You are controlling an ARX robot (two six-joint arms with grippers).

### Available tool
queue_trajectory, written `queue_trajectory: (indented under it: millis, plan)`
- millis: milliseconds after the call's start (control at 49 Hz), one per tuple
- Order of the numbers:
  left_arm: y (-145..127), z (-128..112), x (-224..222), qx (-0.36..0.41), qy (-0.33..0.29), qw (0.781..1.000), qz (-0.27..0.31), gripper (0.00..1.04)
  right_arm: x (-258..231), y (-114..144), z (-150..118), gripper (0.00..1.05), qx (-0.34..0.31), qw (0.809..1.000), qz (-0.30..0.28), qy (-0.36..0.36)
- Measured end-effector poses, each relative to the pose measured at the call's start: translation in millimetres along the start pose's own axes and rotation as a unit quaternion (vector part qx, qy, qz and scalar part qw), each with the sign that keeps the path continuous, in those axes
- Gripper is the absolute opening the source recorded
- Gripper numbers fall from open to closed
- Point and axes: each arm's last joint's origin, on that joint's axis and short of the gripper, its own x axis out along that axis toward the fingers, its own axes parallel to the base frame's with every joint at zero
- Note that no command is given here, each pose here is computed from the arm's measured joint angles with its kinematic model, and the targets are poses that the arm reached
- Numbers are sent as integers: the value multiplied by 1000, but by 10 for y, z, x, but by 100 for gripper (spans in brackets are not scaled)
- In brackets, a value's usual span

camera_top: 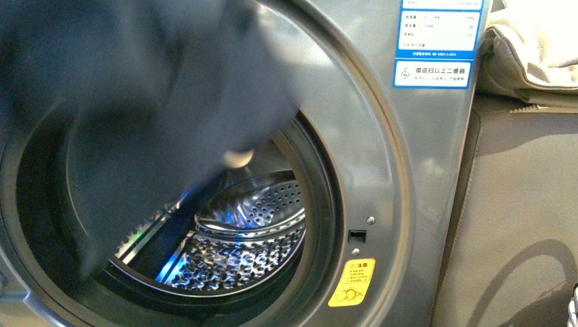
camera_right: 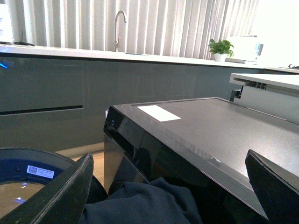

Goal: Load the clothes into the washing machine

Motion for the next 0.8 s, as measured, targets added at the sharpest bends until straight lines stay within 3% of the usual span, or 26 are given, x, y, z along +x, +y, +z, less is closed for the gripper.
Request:
queue_trajectory:
  millis: [82, 163, 184, 265, 510, 795]
  plan:
    - [69, -89, -24, 0, 7, 1000, 8, 14, 0, 0, 0, 97, 0, 1000, 0, 0]
    - [125, -173, -11, 0, 14, 1000, 14, 14, 12, 10, 20, 97, -31, 995, -74, -52]
    - [135, -192, -4, 0, 16, 1000, 15, 14, -1, -3, 34, 97, -38, 989, -120, -76]
    - [149, -259, 21, 1, 22, 1000, 13, 14, -62, 3, 55, 97, -47, 981, -159, -102]
    - [201, -572, 102, 2, 57, 998, 25, 14, -474, -12, -142, 97, -51, 975, -191, -98]
    - [255, -846, 136, 3, 97, 995, 37, 14, -906, -94, -637, 97, -28, 971, -228, -71]
